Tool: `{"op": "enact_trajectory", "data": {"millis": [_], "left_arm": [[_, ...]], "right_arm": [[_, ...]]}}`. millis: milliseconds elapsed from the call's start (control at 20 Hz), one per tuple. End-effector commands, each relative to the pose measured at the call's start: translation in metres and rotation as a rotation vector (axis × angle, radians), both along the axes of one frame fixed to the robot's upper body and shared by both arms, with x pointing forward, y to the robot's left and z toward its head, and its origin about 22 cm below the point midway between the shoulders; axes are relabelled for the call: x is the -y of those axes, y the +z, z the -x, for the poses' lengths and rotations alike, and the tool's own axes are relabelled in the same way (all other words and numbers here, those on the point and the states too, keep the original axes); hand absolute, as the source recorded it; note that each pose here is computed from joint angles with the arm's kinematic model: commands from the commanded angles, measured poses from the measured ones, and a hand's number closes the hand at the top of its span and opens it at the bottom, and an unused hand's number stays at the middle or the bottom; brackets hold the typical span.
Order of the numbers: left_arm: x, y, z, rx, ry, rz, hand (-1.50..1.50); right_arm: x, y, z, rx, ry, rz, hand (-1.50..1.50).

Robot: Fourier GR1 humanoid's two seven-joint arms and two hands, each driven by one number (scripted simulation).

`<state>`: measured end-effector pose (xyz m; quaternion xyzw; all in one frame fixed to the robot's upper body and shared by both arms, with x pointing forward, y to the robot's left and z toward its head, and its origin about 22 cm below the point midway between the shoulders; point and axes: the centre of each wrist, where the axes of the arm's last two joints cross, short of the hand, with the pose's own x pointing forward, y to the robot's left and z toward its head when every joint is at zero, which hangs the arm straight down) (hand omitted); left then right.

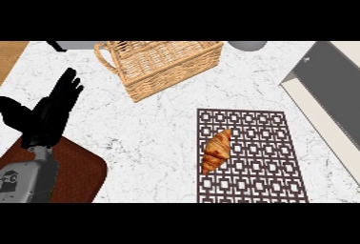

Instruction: Pick the tomato from the placemat and place it in the tiered shelf

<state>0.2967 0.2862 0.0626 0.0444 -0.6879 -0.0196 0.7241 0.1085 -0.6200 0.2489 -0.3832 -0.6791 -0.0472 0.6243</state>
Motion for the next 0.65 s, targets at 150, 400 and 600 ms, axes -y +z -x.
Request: {"op": "enact_trajectory", "data": {"millis": [150, 400, 600], "left_arm": [[0.012, 0.007, 0.006, 0.023, 0.007, -0.002, 0.00], [0.009, -0.001, 0.008, -0.002, -0.001, 0.007, 0.00], [0.011, 0.001, 0.000, 0.006, 0.020, -0.002, 0.00]], "right_arm": [[0.035, 0.016, 0.059, 0.071, 0.121, -0.051, -1.50], [0.039, -0.004, 0.090, 0.096, 0.201, 0.040, -1.50], [0.033, 0.003, 0.107, 0.052, 0.250, 0.109, -1.50]]}}
